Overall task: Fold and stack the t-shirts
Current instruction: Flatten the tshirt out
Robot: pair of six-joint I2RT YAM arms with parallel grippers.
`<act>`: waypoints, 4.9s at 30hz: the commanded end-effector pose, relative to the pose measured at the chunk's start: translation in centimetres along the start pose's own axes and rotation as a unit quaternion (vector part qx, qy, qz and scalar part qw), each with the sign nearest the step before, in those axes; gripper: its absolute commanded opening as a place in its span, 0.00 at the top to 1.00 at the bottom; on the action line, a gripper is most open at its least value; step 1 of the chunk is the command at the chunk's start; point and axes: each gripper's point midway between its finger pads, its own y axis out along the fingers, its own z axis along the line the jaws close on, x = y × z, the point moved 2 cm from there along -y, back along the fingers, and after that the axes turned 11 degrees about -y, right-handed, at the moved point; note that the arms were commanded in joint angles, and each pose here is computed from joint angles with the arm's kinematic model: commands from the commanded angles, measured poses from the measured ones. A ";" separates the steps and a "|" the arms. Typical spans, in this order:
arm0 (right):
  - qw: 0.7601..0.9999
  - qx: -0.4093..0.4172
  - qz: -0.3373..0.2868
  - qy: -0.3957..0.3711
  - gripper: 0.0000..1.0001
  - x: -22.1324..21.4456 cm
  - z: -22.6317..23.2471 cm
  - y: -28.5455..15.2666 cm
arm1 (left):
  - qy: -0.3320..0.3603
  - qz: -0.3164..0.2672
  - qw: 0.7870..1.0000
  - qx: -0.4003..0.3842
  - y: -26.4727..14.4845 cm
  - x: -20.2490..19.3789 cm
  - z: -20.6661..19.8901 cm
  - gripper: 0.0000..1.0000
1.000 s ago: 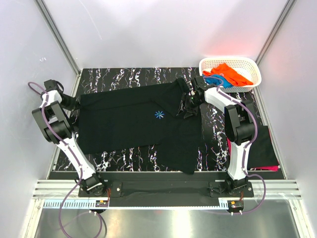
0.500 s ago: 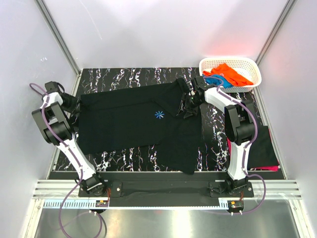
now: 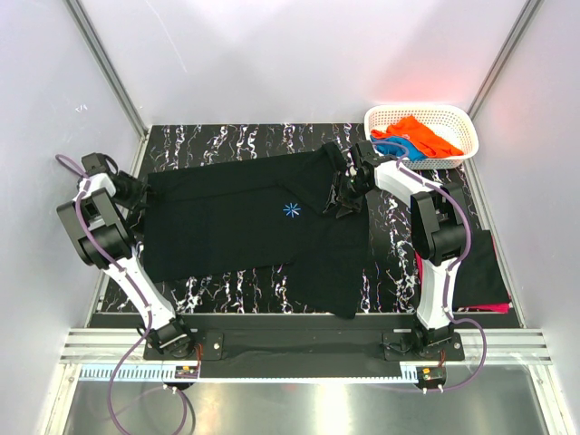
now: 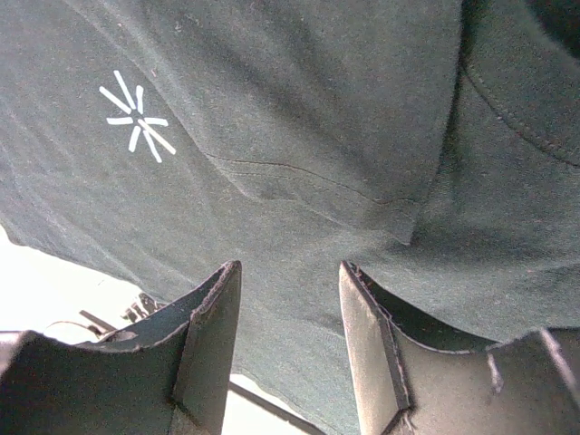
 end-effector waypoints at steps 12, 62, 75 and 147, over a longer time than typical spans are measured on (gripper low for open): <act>0.999 0.025 -0.019 -0.010 0.46 0.9 1.0 -0.9 | 0.059 -0.161 0.980 -0.106 -6.2 6.7 -5.7 0.51; 0.999 0.029 -0.026 -0.012 0.47 1.3 1.3 -1.0 | 0.095 -0.060 0.993 -0.024 -0.3 0.8 -2.2 0.52; 1.000 -0.012 -0.023 0.011 0.43 0.4 -0.3 -0.9 | 0.104 -0.031 0.993 -0.048 -0.3 -0.6 -2.5 0.72; 0.993 -0.063 -0.079 0.068 1.00 4.9 -1.0 -1.0 | 0.096 -0.031 0.990 -0.096 -1.9 -0.2 -5.8 1.00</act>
